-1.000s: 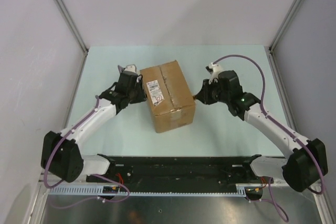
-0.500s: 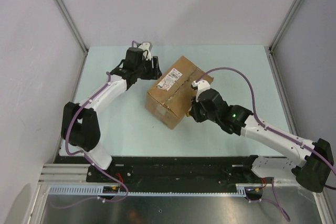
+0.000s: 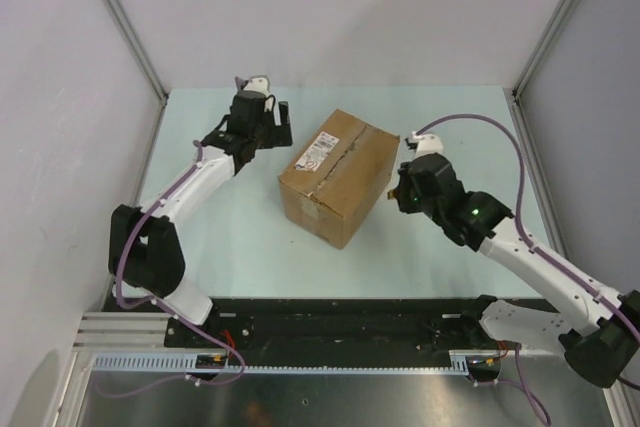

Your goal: Unpack the express box

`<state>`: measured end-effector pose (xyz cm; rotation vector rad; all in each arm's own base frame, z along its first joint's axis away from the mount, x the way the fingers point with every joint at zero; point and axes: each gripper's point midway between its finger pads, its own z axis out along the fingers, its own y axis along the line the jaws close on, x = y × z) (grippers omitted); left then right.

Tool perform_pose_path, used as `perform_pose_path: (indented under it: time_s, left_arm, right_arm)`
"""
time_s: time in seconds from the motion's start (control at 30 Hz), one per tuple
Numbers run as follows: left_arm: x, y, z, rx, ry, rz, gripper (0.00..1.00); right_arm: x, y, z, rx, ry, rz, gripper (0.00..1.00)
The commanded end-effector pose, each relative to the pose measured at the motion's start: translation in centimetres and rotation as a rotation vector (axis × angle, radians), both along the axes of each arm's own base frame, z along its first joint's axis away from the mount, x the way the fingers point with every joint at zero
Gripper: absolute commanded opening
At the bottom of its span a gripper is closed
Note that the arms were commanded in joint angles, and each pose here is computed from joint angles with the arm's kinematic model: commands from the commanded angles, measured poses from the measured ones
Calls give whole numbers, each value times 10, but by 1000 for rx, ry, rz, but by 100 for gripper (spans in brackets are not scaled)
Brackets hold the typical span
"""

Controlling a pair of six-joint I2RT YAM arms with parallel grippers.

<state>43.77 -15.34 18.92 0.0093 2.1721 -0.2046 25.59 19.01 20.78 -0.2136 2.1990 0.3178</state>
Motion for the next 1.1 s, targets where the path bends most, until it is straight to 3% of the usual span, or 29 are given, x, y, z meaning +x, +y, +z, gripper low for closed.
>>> perform_pose_path:
  time_s: [0.0, 0.13, 0.3, 0.37, 0.47, 0.77, 1.07]
  left_arm:
    - [-2, 44, 43, -14, -106, 188, 91]
    - [-23, 50, 48, -39, -111, 190, 86]
    - [-63, 49, 41, -84, -79, 130, 57]
    - [-83, 44, 18, -112, -10, 98, 47]
    - [-112, 35, -2, -187, 51, 57, 41]
    - [-168, -15, -54, -375, 299, -172, 36]
    - [-154, -30, -54, -439, 314, -179, 36]
  right_arm:
    - [25, -40, 41, 13, -126, -154, 0]
    - [54, -62, 43, -12, -166, -244, 0]
    - [110, -79, 45, 20, -236, -306, 0]
    - [131, -86, 30, 42, -210, -309, 0]
    - [156, -78, 29, 106, -240, -252, 0]
    - [209, -26, 18, 264, -301, -81, 0]
    - [208, -9, -9, 246, -199, 21, 0]
